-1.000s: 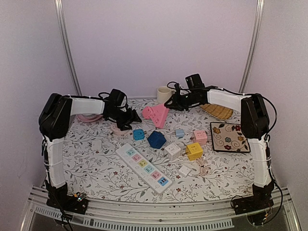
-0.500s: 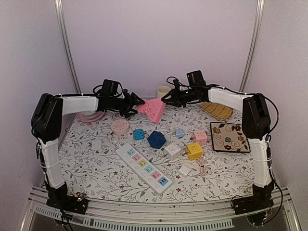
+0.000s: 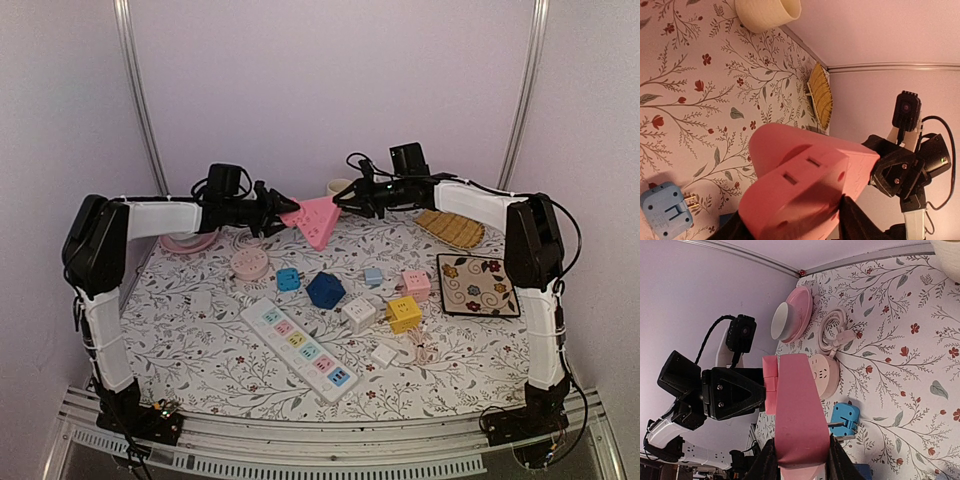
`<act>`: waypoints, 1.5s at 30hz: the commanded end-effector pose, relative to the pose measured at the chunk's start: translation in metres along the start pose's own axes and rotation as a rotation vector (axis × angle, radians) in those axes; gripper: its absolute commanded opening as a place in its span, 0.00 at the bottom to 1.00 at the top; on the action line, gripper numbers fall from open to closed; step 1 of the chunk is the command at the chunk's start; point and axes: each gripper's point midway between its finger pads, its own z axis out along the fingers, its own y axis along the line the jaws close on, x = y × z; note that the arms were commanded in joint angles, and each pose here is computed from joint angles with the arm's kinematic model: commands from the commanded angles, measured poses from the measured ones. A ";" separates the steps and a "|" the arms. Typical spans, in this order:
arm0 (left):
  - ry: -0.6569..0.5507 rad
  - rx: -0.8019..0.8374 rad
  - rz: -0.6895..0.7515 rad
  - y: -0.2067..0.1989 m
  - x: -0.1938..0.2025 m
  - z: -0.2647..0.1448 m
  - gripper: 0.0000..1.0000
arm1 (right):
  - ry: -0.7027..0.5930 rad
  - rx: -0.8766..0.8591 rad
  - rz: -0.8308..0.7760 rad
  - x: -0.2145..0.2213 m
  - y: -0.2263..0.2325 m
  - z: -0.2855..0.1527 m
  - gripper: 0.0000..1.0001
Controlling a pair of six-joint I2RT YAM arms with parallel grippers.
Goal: Pull the plug off the socket
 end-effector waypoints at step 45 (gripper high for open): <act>0.014 0.055 0.067 -0.020 0.007 -0.002 0.00 | -0.212 0.348 -0.271 -0.046 -0.037 -0.040 0.03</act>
